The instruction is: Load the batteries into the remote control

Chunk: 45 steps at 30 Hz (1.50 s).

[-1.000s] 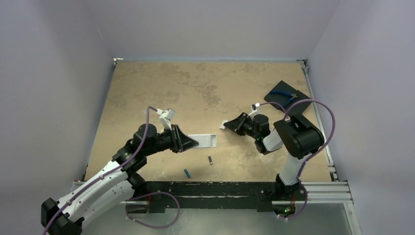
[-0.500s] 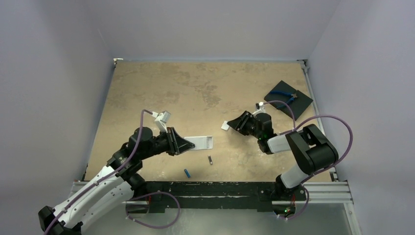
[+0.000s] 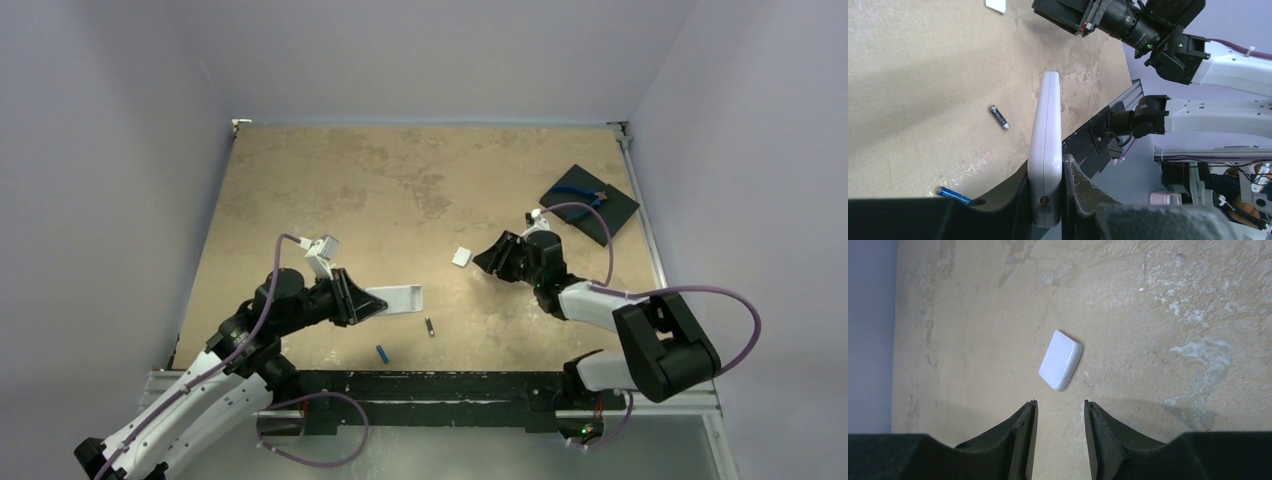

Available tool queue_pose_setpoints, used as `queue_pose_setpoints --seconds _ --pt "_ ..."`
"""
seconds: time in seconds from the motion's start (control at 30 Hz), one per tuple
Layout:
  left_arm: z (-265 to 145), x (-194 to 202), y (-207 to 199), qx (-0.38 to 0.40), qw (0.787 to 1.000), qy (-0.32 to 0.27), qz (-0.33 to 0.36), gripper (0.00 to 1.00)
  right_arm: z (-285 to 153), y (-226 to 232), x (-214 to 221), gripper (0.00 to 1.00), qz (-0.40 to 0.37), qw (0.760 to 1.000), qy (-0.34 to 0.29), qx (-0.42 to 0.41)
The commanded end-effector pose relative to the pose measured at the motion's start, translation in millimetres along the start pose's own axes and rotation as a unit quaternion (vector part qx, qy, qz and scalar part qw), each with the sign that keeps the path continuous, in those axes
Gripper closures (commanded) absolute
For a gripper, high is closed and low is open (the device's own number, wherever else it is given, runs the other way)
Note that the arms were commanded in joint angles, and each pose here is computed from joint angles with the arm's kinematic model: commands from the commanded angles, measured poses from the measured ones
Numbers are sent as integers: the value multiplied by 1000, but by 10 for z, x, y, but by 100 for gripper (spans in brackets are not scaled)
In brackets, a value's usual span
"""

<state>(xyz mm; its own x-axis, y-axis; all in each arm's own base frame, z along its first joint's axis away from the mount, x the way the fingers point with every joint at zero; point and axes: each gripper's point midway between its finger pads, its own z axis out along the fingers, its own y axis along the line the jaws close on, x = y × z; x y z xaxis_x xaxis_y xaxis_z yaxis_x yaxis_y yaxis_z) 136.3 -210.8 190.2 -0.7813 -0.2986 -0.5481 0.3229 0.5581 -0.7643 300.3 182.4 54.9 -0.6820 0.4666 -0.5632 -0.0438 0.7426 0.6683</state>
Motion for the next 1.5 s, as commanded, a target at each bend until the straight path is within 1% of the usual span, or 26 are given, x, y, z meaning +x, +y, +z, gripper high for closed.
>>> queue_pose_setpoints --seconds 0.0,0.13,0.37,0.67,1.03,1.27,1.47 --pt "-69 -76 -15 -8 1000 -19 -6 100 -114 76 26 54 -40 999 23 -12" --pt "-104 -56 25 -15 1000 -21 -10 100 -224 159 128 54 -66 996 48 -22" --pt "-141 27 133 -37 999 -10 -16 100 -406 365 296 54 -111 991 63 -33" --pt "-174 95 252 -62 998 -3 -22 100 -499 712 578 49 -169 981 88 -41" --pt "-197 110 308 -73 997 -7 -35 100 -467 921 899 47 -210 970 116 -35" --pt "-233 60 309 -78 996 -24 -42 100 -388 1030 1110 48 -237 962 135 -31" --pt "-264 25 312 -85 995 -33 -46 100 -319 1029 1271 49 -267 952 148 -1"
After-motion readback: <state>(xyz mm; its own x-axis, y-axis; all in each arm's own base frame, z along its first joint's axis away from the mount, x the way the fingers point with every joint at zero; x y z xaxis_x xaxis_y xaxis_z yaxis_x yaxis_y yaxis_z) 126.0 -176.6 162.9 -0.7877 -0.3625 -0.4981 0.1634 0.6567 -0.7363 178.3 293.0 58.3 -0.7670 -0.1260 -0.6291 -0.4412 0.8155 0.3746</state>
